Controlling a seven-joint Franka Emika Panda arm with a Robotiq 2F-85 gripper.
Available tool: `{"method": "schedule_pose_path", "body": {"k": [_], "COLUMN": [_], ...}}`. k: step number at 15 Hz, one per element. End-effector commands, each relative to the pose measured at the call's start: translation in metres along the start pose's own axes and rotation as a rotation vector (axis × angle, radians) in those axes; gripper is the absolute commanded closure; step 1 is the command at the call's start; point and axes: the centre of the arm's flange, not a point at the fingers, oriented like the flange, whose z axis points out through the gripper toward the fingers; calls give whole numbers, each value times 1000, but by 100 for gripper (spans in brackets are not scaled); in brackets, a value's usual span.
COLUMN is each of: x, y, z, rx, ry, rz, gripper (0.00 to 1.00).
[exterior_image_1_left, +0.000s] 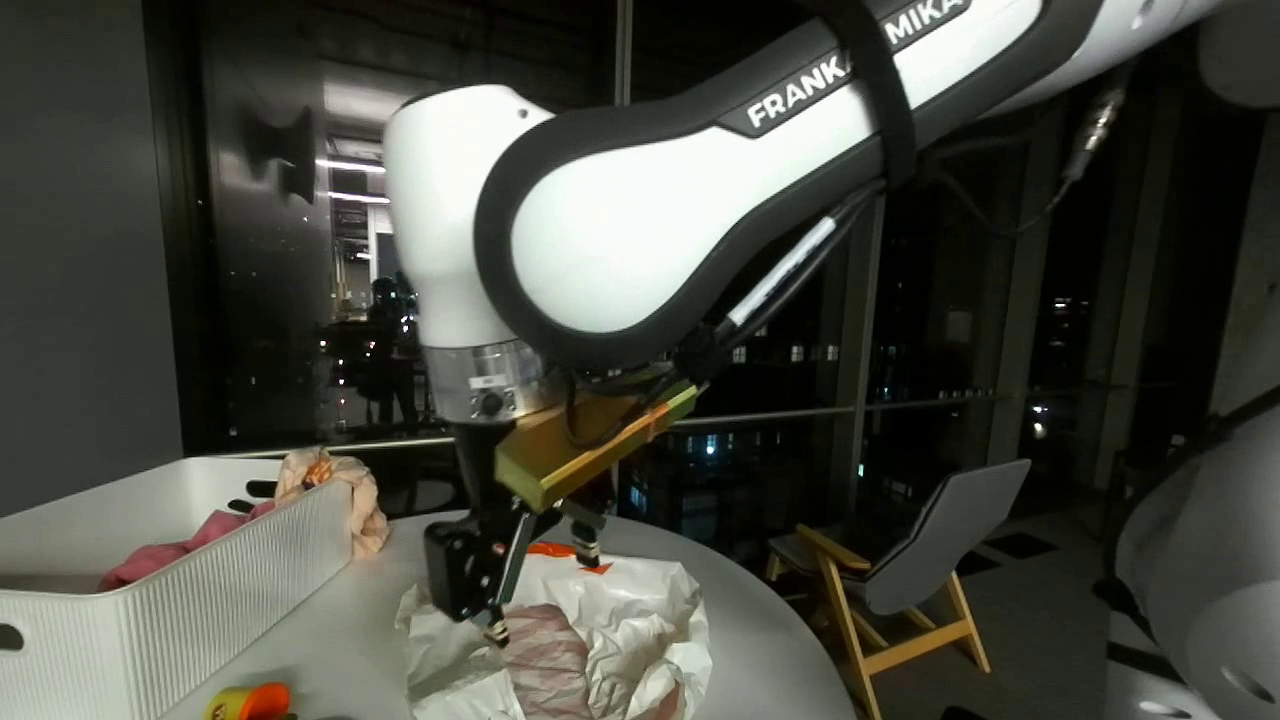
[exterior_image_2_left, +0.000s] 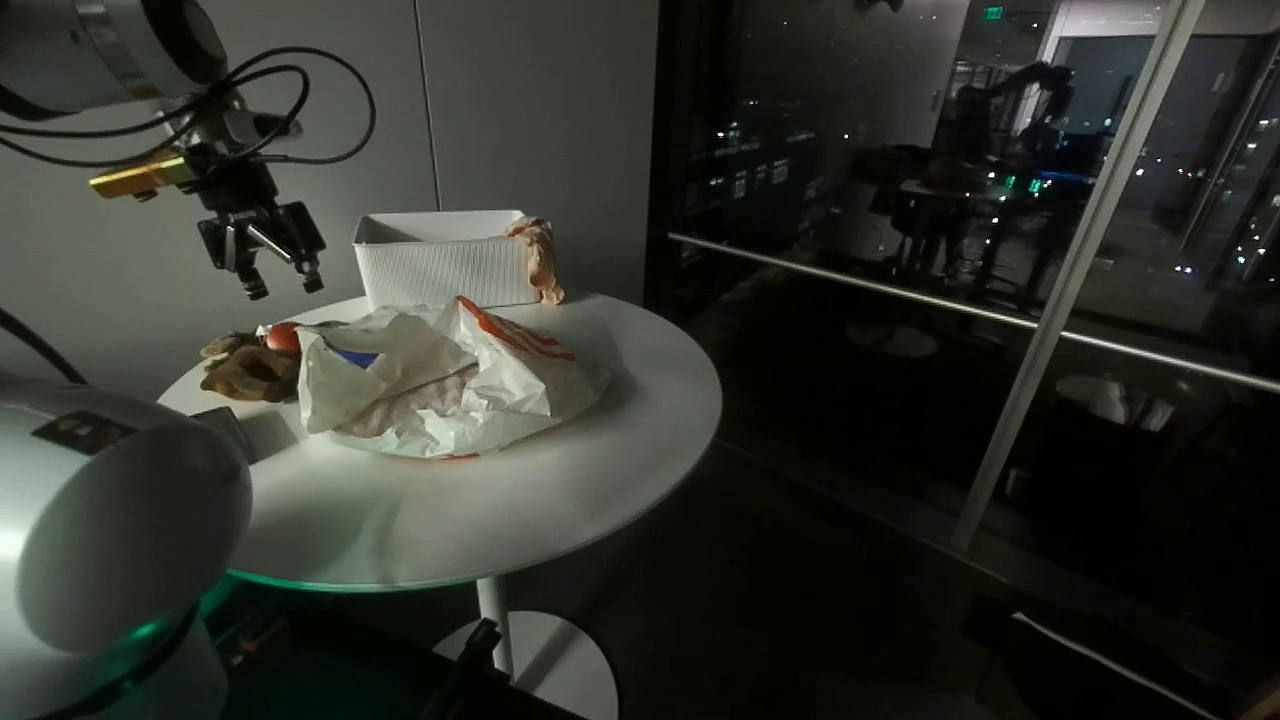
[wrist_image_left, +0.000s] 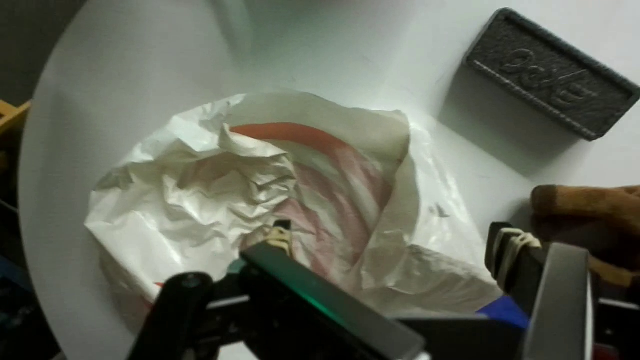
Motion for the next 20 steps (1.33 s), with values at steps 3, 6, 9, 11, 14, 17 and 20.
{"method": "schedule_pose_path", "body": {"k": [3, 6, 9, 11, 14, 17, 20], "x": [49, 60, 62, 63, 61, 55, 51], "y": [-102, -134, -159, -173, -191, -204, -214], "z": [37, 61, 68, 74, 93, 122, 145], "rx": [-18, 2, 122, 212, 304, 248, 213], "ry": [72, 143, 167, 161, 122, 122, 114], "rz": [-311, -467, -578, -642, -747, -862, -950], "gripper": [0, 0, 0, 0, 0, 0, 0]}}
